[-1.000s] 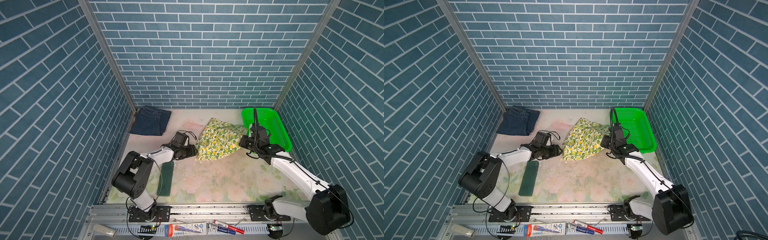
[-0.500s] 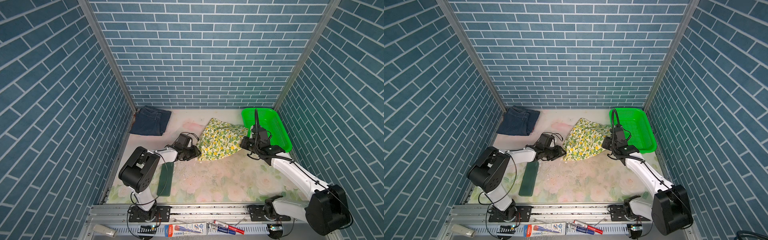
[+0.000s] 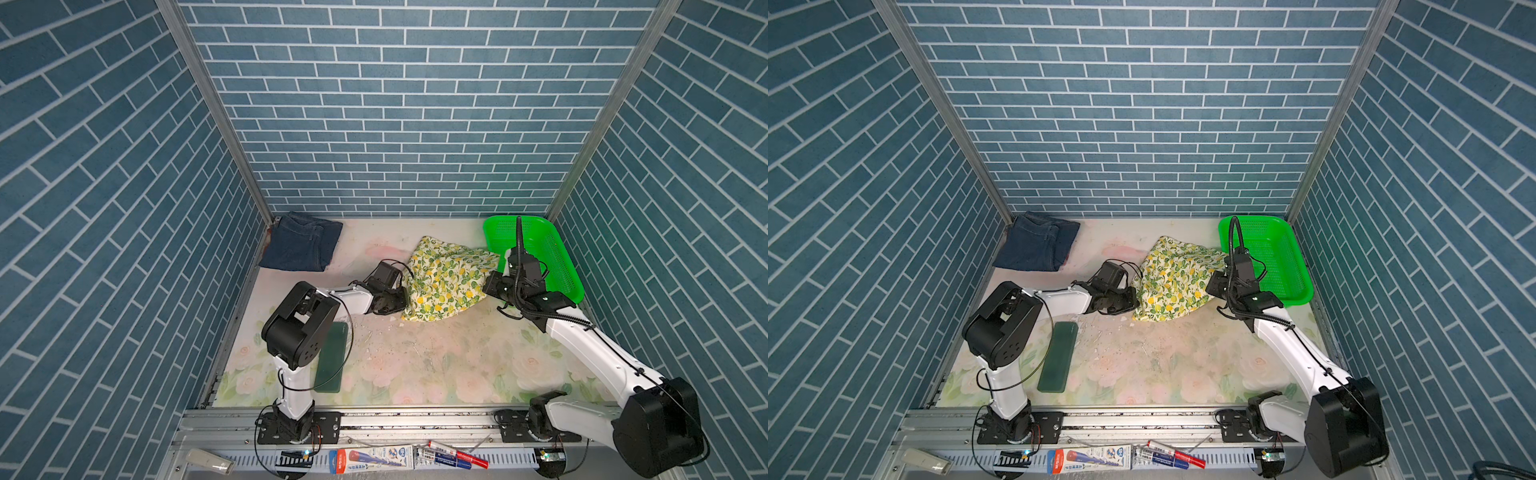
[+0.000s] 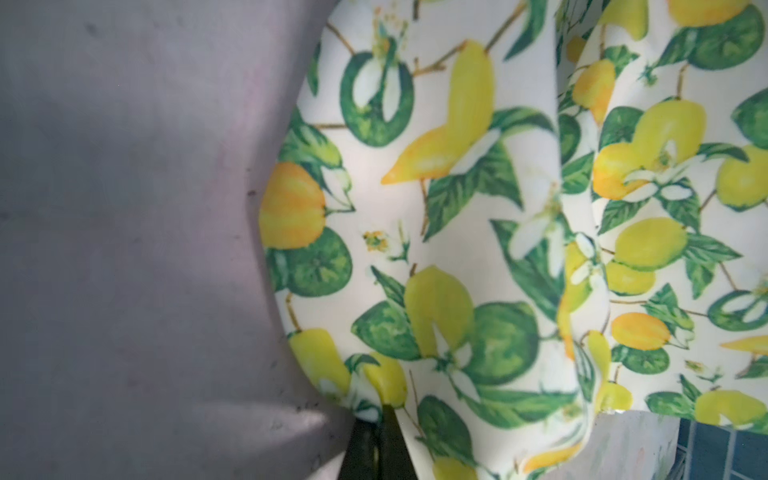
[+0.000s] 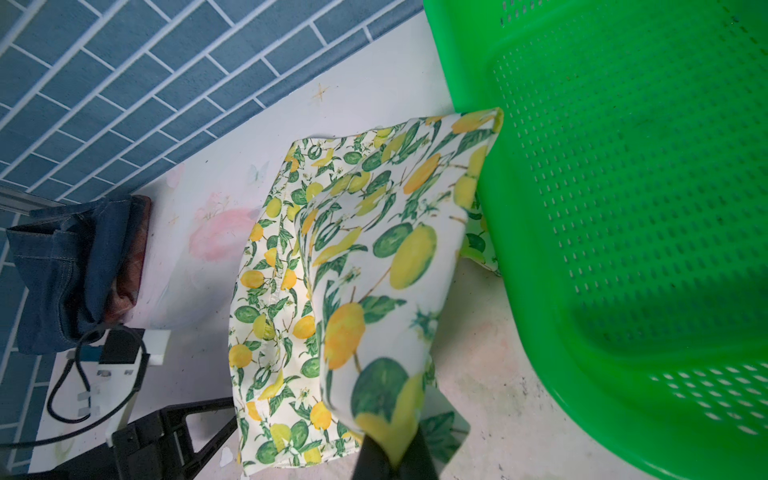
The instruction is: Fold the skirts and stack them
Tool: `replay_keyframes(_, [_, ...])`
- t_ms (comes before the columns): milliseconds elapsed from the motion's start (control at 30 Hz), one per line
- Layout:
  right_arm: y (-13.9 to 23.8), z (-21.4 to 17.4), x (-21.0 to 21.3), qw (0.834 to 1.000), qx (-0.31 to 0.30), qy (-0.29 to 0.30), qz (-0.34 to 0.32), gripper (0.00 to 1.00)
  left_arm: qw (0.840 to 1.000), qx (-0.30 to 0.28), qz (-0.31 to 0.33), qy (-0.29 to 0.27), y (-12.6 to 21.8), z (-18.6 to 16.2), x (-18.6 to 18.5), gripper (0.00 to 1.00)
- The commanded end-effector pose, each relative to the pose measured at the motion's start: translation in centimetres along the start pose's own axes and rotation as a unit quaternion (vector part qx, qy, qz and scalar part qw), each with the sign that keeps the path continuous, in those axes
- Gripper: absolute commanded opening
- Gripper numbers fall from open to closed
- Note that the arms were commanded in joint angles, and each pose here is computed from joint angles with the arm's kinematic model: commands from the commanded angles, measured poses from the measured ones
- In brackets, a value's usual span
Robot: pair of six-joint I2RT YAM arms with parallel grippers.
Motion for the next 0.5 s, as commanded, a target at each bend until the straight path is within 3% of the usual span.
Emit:
replay_keyframes(0, [0.3, 0.1, -0.1, 1.000, -0.008, 0.004, 0.007, 0.00, 0.986, 0.092, 0.136, 0.020, -1.9, -4.5, 5.6, 0.00])
replay_keyframes(200, [1.2, 1.3, 0.6, 0.999, -0.021, 0.022, 0.012, 0.00, 0.992, 0.033, 0.125, -0.009, 3.1, -1.2, 2.7, 0.00])
replay_keyframes(467, [5.3, 4.9, 3.1, 0.995, -0.072, 0.040, 0.050, 0.00, 0.989, -0.078, 0.110, -0.053, 15.5, 2.8, -0.7, 0.00])
Point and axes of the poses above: each gripper's point midway between its finger pads, its own y axis back along the fingers, its own x axis along the line the jaws close on, z = x × y, the point moved 8 cm from there along y, back along the fingers
